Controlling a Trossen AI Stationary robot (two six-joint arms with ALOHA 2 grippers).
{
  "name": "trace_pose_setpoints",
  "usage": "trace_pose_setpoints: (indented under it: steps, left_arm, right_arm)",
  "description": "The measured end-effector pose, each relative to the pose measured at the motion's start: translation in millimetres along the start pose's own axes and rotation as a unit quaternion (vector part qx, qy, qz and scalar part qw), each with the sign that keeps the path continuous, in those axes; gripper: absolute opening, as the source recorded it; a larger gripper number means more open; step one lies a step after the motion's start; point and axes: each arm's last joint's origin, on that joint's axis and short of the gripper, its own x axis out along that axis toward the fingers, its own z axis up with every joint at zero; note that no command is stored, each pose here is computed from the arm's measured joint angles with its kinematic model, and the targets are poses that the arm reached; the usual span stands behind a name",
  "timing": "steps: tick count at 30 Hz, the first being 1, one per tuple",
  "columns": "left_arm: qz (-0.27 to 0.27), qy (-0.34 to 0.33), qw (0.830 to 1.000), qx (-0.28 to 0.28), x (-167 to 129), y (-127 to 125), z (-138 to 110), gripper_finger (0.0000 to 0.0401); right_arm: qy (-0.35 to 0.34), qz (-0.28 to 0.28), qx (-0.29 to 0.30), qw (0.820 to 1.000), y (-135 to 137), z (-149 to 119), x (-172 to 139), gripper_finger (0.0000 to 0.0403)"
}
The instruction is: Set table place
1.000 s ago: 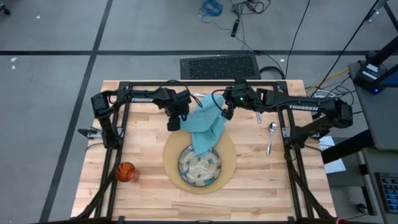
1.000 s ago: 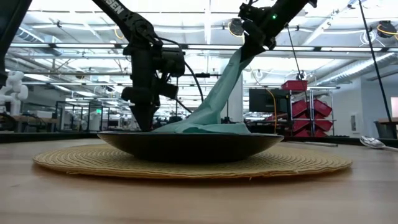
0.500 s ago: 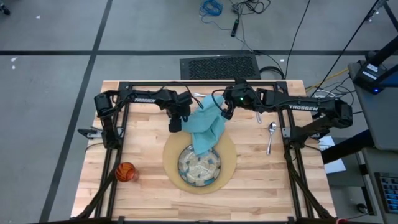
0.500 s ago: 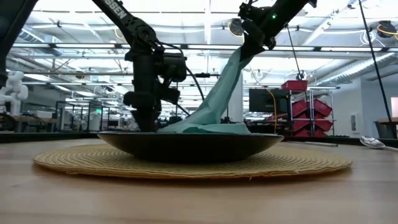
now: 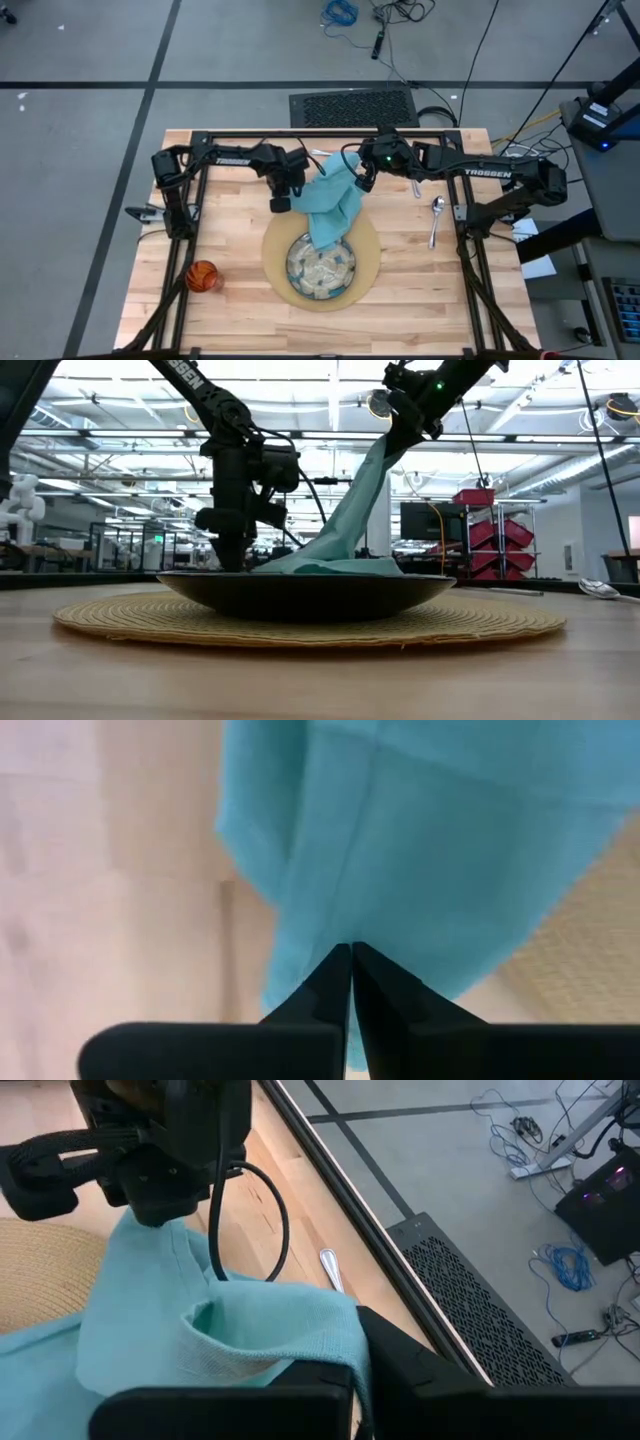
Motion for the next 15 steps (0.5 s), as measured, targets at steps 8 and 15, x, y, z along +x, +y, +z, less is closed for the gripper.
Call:
trace_pose_setpoints:
  steps: [8, 15]
  left_arm:
    - [0.071, 0.040, 0.996, -0.034, -13, 10, -11, 0.0002]
    - [0.003, 0.027, 0.998, -0.055, -11, 10, -13, 0.0028]
  right_arm:
    - [0.003, 0.001, 0.000, 1.000, 0, -1, 0, 0.0000]
    - [0.004, 0.001, -0.001, 1.000, 0, -1, 0, 0.0000]
